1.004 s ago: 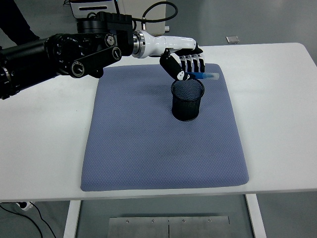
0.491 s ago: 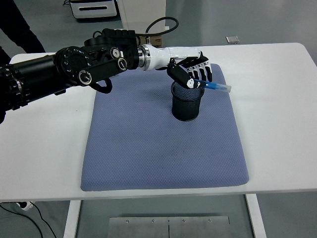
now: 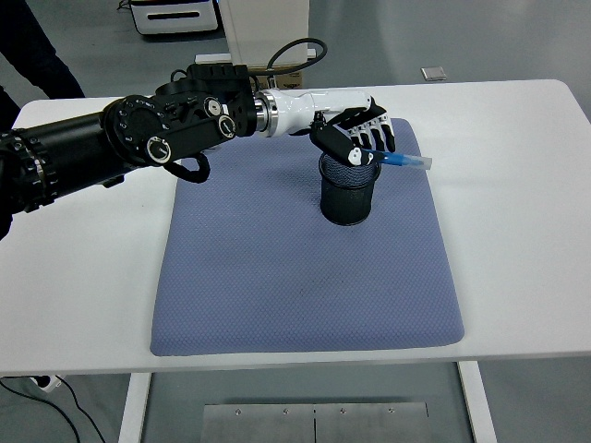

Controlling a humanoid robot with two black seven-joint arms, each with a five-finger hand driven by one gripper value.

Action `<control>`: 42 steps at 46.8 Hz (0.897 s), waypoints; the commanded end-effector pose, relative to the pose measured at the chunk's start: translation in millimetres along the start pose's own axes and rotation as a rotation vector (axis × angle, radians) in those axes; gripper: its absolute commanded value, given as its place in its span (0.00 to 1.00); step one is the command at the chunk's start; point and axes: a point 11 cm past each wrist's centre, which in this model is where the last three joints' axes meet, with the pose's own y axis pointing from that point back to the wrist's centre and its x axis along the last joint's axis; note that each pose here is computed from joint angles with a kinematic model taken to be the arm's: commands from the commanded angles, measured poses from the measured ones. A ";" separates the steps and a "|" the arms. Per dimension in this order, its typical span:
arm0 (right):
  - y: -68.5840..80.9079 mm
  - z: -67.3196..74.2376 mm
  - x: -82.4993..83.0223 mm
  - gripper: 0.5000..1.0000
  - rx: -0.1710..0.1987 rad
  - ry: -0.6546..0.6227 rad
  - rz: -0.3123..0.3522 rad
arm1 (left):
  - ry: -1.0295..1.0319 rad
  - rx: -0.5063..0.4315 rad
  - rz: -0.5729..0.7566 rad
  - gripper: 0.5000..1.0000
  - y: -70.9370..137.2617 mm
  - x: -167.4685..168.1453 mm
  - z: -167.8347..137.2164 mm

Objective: Left hand places marker in pen holder

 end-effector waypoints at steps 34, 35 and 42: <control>0.0 0.0 0.0 1.00 0.000 0.000 0.000 | 0.069 -0.035 0.075 0.46 7.0 15.2 -0.1; 0.0 0.0 0.0 1.00 0.000 0.000 0.000 | 0.079 -0.038 0.082 0.53 8.0 16.7 -0.5; 0.1 0.6 0.7 1.00 -0.001 0.000 0.001 | 0.170 -0.042 0.147 1.00 20.9 31.0 -10.4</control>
